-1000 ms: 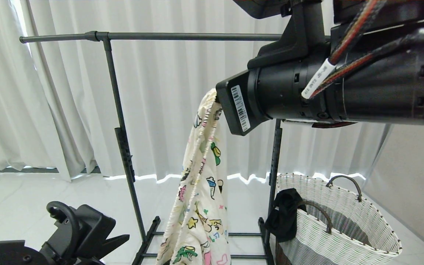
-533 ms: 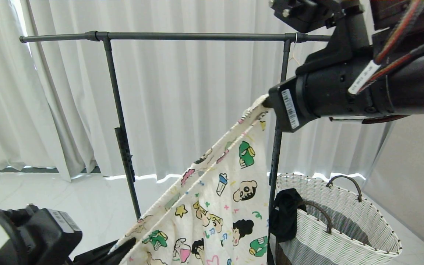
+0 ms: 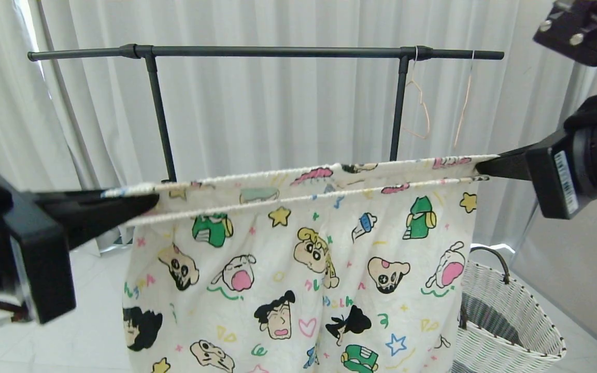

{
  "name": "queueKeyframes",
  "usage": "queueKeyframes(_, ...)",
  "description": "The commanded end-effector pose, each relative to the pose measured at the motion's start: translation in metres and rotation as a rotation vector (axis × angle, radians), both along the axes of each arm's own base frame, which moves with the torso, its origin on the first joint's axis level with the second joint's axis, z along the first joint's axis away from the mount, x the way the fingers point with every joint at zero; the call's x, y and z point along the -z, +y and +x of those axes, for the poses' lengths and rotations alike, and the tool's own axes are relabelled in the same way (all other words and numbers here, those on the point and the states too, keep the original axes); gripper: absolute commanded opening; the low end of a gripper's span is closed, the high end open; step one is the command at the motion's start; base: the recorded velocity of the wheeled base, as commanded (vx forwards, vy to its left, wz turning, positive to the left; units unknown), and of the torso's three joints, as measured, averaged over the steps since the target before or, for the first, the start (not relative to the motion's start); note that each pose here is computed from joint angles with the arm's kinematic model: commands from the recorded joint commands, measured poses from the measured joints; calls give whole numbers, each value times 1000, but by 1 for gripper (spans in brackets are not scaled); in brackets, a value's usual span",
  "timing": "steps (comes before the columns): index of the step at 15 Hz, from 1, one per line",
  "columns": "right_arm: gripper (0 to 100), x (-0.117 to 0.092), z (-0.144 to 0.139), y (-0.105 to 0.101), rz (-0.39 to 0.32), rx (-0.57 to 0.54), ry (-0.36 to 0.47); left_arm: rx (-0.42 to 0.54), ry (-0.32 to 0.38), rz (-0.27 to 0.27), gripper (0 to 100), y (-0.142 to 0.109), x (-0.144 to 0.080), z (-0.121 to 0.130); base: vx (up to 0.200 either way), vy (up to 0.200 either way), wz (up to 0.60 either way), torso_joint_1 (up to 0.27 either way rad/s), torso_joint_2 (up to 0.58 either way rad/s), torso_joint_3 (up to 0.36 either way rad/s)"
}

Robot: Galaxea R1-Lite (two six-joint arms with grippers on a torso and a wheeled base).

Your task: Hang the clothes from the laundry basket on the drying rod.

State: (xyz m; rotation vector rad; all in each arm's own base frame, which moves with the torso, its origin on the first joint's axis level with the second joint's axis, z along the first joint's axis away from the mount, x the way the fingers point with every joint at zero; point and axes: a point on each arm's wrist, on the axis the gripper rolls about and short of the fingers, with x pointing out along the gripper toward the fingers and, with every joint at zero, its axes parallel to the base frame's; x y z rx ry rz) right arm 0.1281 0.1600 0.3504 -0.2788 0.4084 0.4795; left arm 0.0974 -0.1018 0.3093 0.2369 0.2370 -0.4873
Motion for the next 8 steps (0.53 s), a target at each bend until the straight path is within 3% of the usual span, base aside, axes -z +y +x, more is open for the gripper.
queueKeyframes(1, 0, -12, -11, -16, 34, -5, -43, -16, 10, 12, 0, -47, -43, 43, 0, 0, 0, 0, 0, 0)
queueKeyframes(3, 0, -26, -14, -20, 17, -34, -109, -5, -13, -12, 0, -58, -76, 50, 0, 0, 0, 0, 0, 0)
queueKeyframes(6, 0, -48, -15, -28, 36, -30, -190, 4, 5, 6, 0, -58, -79, 48, 0, 0, 0, 0, 0, 0)
queueKeyframes(8, 0, -51, -20, -40, 50, -16, -201, 39, 3, 8, 0, -64, -79, 42, 0, 0, 0, 0, 0, 0)
